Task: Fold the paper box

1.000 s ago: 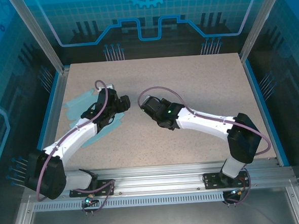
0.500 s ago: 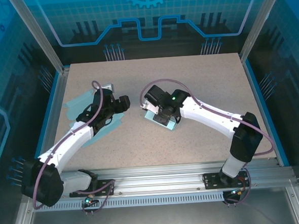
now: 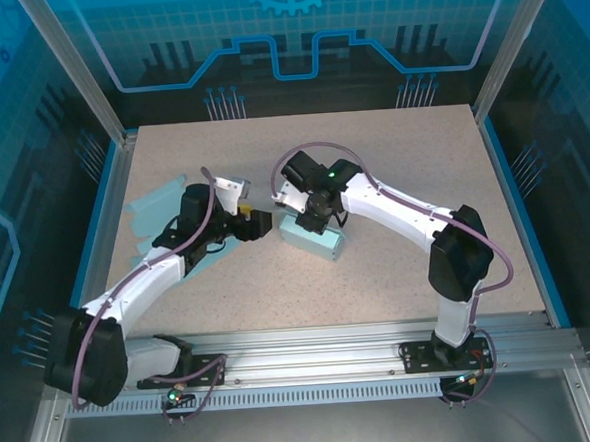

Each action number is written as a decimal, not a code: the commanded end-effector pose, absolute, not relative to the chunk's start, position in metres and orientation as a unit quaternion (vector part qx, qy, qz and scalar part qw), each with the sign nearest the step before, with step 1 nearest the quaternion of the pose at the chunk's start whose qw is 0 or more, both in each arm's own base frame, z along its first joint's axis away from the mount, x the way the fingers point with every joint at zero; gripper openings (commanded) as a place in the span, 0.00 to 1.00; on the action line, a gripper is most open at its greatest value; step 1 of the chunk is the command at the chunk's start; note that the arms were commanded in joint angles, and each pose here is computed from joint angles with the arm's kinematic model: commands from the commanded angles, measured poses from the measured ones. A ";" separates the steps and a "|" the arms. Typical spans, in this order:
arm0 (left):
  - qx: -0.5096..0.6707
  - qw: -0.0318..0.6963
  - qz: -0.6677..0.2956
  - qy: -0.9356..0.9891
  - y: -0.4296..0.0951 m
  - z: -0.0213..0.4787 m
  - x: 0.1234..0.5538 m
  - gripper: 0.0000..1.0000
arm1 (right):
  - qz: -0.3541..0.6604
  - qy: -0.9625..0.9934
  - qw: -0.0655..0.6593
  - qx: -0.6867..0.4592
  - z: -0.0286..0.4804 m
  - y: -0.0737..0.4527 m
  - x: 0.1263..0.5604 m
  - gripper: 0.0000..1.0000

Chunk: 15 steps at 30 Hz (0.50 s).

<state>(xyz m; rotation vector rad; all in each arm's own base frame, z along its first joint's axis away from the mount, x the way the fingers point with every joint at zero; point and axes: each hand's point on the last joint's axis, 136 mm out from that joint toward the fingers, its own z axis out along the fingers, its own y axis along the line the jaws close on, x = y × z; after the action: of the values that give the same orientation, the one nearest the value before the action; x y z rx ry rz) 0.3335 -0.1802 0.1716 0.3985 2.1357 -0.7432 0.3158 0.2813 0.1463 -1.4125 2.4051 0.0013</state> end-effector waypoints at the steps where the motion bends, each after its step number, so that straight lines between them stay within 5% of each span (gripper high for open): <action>1: 0.259 0.425 -0.312 0.809 -0.197 0.183 0.330 0.76 | 0.016 0.849 0.161 -0.503 0.150 0.280 0.308 0.26; 6: 0.326 0.424 -0.272 0.800 -0.197 0.181 0.334 0.77 | 0.024 0.850 0.189 -0.490 0.168 0.279 0.307 0.44; 15: 0.427 0.398 -0.228 0.779 -0.197 0.180 0.342 0.74 | 0.044 0.882 0.267 -0.386 0.217 0.260 0.307 0.48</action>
<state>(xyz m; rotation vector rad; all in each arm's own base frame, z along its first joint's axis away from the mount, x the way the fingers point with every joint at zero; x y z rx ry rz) 0.3464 -0.1973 0.1835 0.9361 1.9877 -0.5790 0.3047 0.2741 0.1940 -1.2408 2.3626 0.0923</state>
